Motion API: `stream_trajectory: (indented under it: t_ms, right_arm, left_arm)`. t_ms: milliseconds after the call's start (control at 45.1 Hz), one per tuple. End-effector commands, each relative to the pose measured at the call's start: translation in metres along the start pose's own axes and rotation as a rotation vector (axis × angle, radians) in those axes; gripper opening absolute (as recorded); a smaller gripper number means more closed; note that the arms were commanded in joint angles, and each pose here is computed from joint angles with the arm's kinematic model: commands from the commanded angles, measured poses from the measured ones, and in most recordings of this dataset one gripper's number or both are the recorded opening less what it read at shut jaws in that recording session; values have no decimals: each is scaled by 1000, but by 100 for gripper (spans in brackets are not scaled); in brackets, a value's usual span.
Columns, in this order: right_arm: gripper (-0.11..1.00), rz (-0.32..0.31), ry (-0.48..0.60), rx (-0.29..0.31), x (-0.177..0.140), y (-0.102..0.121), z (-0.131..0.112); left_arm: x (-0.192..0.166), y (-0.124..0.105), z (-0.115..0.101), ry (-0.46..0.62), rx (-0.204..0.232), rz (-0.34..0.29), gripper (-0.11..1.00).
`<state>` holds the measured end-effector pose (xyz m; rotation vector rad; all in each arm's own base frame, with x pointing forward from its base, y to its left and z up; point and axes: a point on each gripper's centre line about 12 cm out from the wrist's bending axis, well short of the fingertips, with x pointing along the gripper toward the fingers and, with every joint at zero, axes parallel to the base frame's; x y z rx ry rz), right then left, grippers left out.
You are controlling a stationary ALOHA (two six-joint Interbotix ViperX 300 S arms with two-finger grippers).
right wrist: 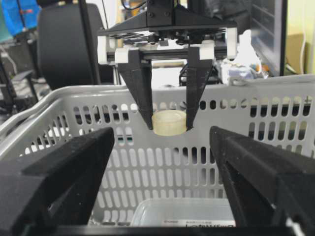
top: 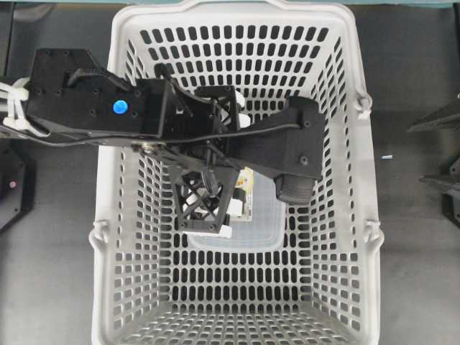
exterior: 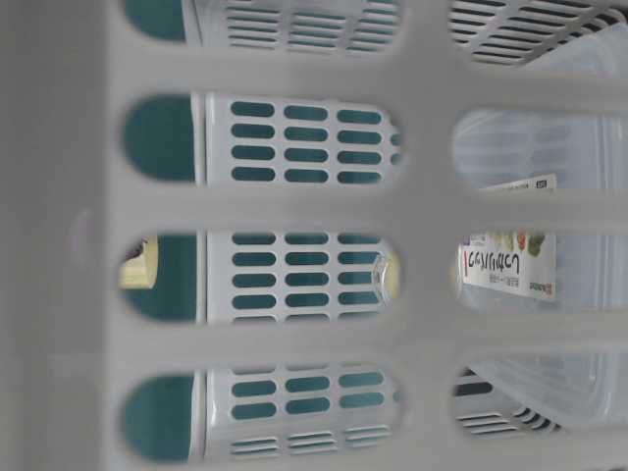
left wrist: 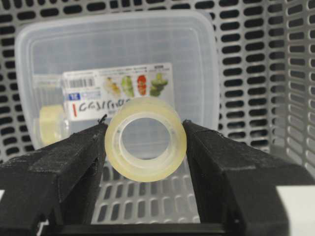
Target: Pick up the cellophane tape from the shopping basket with the left arm.
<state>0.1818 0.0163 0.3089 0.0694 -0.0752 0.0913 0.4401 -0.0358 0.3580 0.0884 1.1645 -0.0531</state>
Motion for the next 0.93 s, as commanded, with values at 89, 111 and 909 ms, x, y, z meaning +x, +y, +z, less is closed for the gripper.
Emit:
stream_trajectory:
  t_ms: [89,111,909]
  right_arm:
    - [76,1,-8,3,1,0,3]
    - [76,1,-8,3,1,0,3]
    - [76,2,-14,3,-1,0,3]
  left_arm:
    - [-21,0,4,-54,1,2,50]
    - [-21,0,4,-54,1,2,50]
    - [-19,0,4,-51,3,2,50]
